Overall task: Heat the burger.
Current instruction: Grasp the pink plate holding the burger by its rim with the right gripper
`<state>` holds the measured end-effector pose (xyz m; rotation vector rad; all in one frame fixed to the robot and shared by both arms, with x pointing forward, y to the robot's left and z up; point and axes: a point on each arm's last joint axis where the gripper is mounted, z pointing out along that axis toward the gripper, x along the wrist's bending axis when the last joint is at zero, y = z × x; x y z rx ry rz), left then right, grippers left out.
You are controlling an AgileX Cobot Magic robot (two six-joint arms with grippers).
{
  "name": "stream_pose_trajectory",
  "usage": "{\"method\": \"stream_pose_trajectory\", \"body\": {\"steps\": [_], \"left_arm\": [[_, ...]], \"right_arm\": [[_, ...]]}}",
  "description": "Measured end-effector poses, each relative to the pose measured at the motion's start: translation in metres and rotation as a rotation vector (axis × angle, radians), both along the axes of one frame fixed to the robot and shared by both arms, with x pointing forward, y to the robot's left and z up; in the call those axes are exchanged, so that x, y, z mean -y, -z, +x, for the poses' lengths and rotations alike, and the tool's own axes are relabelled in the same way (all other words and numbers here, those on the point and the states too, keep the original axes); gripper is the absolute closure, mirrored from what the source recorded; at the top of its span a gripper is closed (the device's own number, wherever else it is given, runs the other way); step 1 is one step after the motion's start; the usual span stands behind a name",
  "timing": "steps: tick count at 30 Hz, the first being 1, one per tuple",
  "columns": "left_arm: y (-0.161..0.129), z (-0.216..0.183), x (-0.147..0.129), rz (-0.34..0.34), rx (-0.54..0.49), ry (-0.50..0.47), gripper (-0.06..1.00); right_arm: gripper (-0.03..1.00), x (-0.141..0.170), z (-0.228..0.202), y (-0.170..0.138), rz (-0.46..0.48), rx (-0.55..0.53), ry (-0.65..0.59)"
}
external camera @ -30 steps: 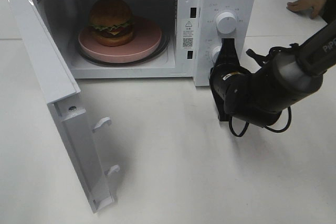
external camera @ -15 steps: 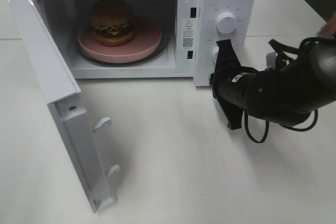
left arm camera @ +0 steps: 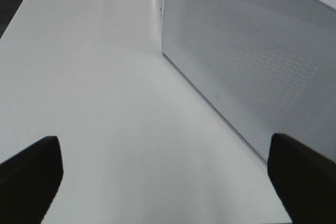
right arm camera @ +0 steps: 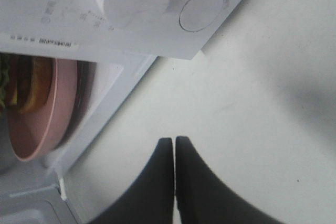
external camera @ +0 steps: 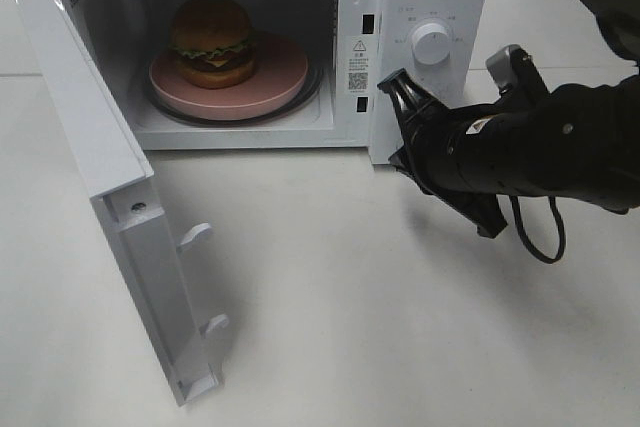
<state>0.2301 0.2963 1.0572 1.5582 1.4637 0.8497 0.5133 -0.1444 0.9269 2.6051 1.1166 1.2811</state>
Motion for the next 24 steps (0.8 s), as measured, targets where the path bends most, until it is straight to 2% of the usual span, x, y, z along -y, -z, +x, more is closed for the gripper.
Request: {"method": "stream_pose_trajectory", "body": {"steps": [1, 3, 6, 8, 11, 13, 14, 15, 17, 18, 19, 21, 22, 23, 24], "left_arm": [[0.000, 0.000, 0.000, 0.000, 0.000, 0.000, -0.04], [0.000, 0.000, 0.000, 0.000, 0.000, 0.000, -0.04], [0.000, 0.000, 0.000, 0.000, 0.000, 0.000, -0.04], [0.000, 0.000, 0.000, 0.000, 0.000, 0.000, -0.04], [0.000, 0.000, 0.000, 0.000, 0.000, 0.000, -0.04], [0.000, 0.000, 0.000, 0.000, 0.000, 0.000, -0.04], [0.000, 0.000, 0.000, 0.000, 0.000, 0.000, -0.04], [0.000, 0.000, 0.000, 0.000, 0.000, 0.000, -0.04], [0.000, 0.000, 0.000, 0.000, 0.000, 0.000, -0.04], [0.000, 0.000, 0.000, 0.000, 0.000, 0.000, -0.04], [0.000, 0.000, 0.000, 0.000, 0.000, 0.000, -0.04], [0.000, 0.000, 0.000, 0.000, 0.000, 0.000, -0.04], [0.000, 0.000, 0.000, 0.000, 0.000, 0.000, -0.04], [0.000, 0.000, 0.000, 0.000, 0.000, 0.000, -0.04], [0.000, 0.000, 0.000, 0.000, 0.000, 0.000, -0.04]], "right_arm": [[0.94, 0.000, 0.000, 0.000, 0.000, 0.000, 0.000], [0.94, -0.001, -0.005, -0.002, -0.078, -0.015, -0.110], [0.94, -0.001, -0.007, -0.002, -0.100, -0.023, -0.147], [0.93, -0.003, -0.014, -0.003, -0.167, -0.056, -0.275], [0.93, -0.004, -0.016, -0.003, -0.185, -0.064, -0.313], [0.93, -0.010, -0.016, -0.008, -0.277, -0.060, -0.494], [0.93, -0.010, -0.016, -0.008, -0.277, -0.060, -0.494], [0.93, -0.014, -0.015, -0.013, -0.325, -0.062, -0.596], [0.93, -0.015, -0.015, -0.015, -0.346, -0.069, -0.640], [0.93, -0.018, -0.014, -0.020, -0.396, -0.069, -0.727], [0.93, -0.018, -0.014, -0.020, -0.396, -0.069, -0.727], [0.92, -0.019, -0.012, -0.027, -0.485, -0.082, -0.852], [0.92, -0.019, -0.012, -0.027, -0.485, -0.082, -0.852], [0.92, -0.019, -0.012, -0.031, -0.546, -0.091, -0.933], [0.92, -0.019, -0.012, -0.031, -0.546, -0.091, -0.933]]}}
